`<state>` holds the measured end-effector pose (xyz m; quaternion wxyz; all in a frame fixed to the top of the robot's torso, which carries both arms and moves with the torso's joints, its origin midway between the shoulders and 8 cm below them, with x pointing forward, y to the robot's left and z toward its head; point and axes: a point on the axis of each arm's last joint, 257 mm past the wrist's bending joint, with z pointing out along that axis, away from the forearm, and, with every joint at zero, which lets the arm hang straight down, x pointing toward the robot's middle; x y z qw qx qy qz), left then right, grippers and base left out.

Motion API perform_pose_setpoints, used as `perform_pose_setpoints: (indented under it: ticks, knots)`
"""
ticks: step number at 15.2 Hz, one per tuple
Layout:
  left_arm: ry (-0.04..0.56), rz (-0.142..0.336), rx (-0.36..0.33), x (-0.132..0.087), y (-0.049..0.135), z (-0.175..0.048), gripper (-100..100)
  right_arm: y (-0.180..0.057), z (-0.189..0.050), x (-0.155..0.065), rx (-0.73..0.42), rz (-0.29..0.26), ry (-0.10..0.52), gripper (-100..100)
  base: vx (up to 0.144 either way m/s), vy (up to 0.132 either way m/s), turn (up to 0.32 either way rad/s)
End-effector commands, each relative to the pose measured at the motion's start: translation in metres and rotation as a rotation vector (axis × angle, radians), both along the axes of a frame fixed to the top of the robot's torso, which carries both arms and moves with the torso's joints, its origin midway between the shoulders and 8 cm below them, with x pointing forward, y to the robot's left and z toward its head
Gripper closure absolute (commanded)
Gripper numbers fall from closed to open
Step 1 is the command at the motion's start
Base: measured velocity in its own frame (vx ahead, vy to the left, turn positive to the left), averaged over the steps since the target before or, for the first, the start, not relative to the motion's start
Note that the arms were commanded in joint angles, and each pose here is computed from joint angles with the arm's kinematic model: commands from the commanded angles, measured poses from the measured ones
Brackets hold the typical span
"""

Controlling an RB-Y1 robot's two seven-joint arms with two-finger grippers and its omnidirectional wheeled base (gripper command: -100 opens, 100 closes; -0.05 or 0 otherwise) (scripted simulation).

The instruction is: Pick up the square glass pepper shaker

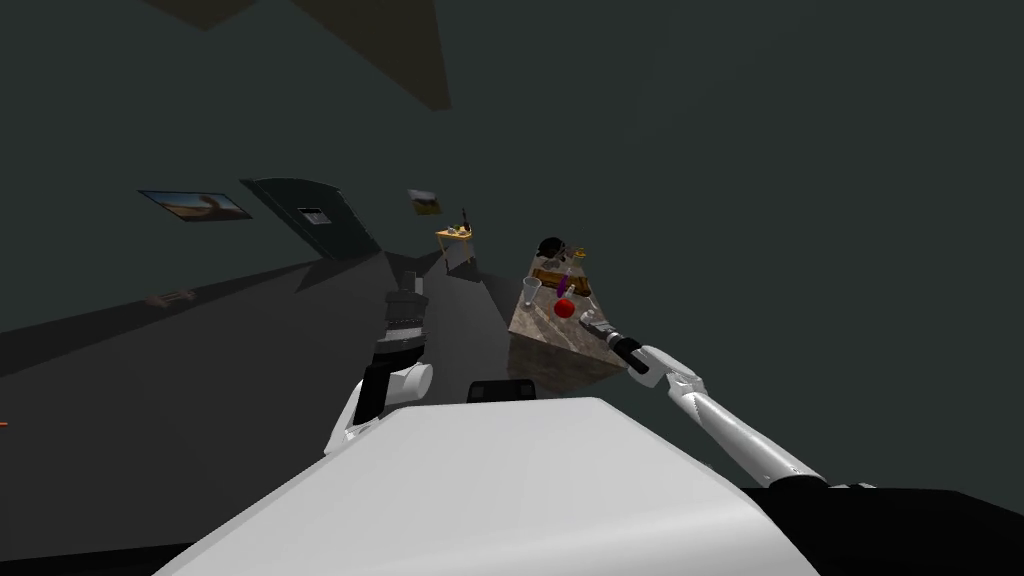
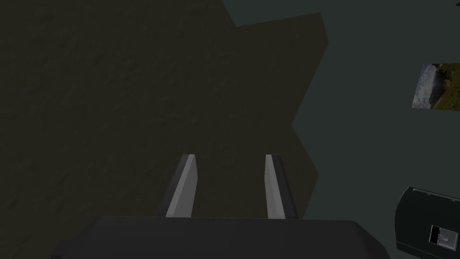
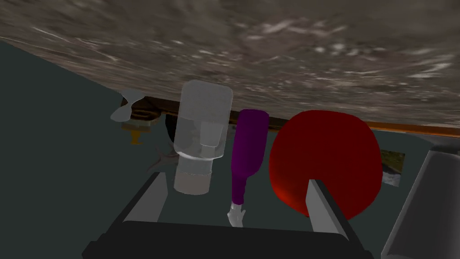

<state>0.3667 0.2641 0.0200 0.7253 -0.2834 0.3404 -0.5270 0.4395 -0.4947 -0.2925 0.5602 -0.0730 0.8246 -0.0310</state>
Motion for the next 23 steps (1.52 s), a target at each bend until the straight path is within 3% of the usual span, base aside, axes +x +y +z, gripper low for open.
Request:
perform_pose_setpoints:
  ticks: [1,7,8,10,13,21,23]
  knots:
    - [0.000,0.000,0.000,0.000,0.000,0.000,0,-0.014,-0.003,0.000,-0.038,-0.012,0.015,-100,-0.011,-0.001,0.076]
    - [0.000,0.000,0.000,0.000,0.000,0.000,0,-0.068,-0.005,-0.008,-0.180,-0.054,0.072,-100,-0.013,0.006,0.113]
    - [0.000,0.000,0.000,0.000,0.000,0.000,0,-0.057,-0.005,-0.006,-0.155,-0.046,0.062,-100,-0.004,0.003,0.025]
    - [0.000,0.000,0.000,0.000,0.000,0.000,0,-0.085,-0.007,-0.010,-0.161,-0.105,0.068,-100,-0.066,-0.001,0.308]
    - [0.000,0.000,0.000,0.000,0.000,0.000,0,-0.094,-0.008,-0.011,-0.161,-0.123,0.069,-100,-0.072,-0.013,0.179]
    - [0.000,0.000,0.000,0.000,0.000,0.000,0,-0.142,-0.013,-0.026,-0.153,-0.236,0.080,-100,-0.066,-0.001,0.198]
    - [0.000,0.000,0.000,0.000,0.000,0.000,0,-0.137,-0.013,-0.023,-0.154,-0.227,0.079,-100,-0.046,0.000,0.111]
